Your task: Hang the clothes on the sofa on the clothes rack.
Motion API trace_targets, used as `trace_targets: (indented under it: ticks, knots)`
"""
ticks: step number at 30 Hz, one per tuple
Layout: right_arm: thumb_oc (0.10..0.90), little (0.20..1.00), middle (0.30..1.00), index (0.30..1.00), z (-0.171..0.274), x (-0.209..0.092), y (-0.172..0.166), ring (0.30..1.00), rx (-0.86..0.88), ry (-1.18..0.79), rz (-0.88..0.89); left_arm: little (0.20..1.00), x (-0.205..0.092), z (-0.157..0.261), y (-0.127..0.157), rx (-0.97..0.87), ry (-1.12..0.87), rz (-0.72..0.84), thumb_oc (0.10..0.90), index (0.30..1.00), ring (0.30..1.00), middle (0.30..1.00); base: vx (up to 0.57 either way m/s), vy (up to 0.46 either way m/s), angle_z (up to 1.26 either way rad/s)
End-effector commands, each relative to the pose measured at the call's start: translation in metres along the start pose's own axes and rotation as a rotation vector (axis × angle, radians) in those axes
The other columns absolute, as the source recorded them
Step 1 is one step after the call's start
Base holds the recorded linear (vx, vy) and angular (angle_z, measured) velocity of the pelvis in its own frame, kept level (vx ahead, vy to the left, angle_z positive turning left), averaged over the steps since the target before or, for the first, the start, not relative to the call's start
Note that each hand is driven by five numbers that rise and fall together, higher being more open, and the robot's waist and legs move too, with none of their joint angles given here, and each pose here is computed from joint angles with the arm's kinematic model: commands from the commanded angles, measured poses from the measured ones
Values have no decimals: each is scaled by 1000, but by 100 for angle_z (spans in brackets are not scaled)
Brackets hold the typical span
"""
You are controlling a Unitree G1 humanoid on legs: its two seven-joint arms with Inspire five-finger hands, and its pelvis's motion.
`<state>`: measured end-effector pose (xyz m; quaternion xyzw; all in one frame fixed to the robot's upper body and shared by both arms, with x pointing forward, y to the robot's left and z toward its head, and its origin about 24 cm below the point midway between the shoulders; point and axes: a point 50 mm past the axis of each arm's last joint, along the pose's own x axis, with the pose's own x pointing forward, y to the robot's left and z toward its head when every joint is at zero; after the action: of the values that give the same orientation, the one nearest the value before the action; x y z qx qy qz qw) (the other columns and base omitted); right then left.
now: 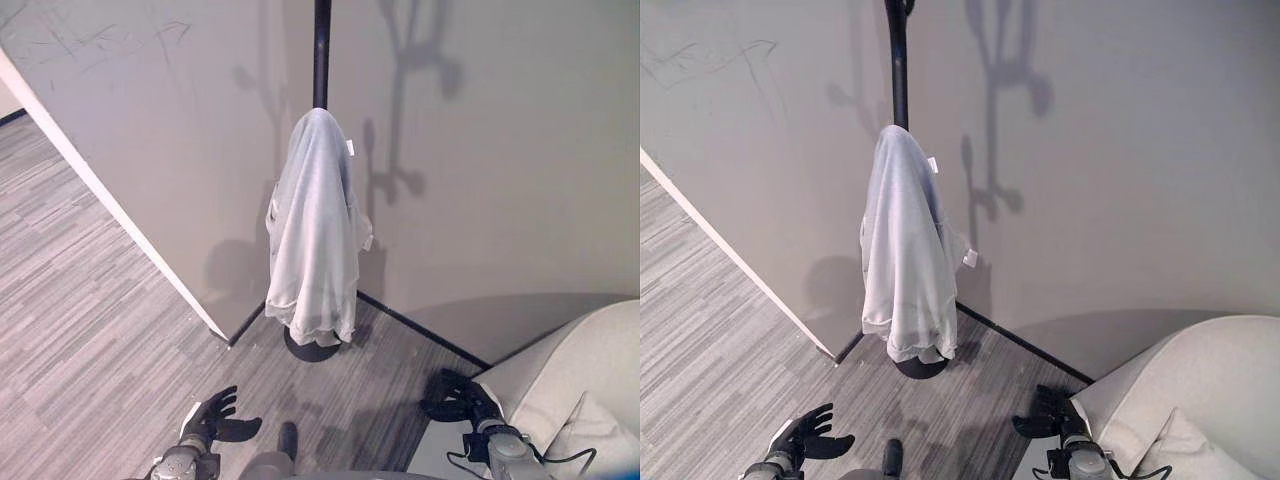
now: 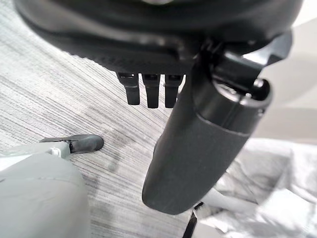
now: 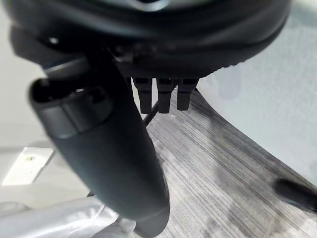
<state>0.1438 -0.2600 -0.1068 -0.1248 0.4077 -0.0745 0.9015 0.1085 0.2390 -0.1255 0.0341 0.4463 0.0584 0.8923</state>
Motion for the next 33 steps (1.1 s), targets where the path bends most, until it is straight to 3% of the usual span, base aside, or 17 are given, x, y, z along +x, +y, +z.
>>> trace_targets:
  ticks: [1, 10, 14, 19, 33]
  knots:
    - [800, 900, 900, 900, 22, 1, -20, 900, 26, -114, -76, 900, 3, 27, 13, 43, -114, 30, 800, 900, 900, 900, -27, -41, 10]
    - [800, 900, 900, 900, 26, -4, -38, 900, 70, -135, -134, 900, 2, 68, 12, 49, -267, 10, 800, 900, 900, 900, -85, 229, 27]
    - [800, 900, 900, 900, 20, -8, -46, 900, 86, -123, -174, 900, 2, 84, 9, 69, -325, 0, 800, 900, 900, 900, 52, 906, 18]
    - [800, 900, 900, 900, 39, 2, -31, 900, 69, -164, -151, 900, 4, 96, 12, 112, -346, 9, 800, 900, 900, 900, -321, 807, -87]
    - [800, 900, 900, 900, -32, -6, -4, 900, 26, 111, -71, 900, 5, 74, 12, 119, -262, 32, 800, 900, 900, 900, -94, 61, -14]
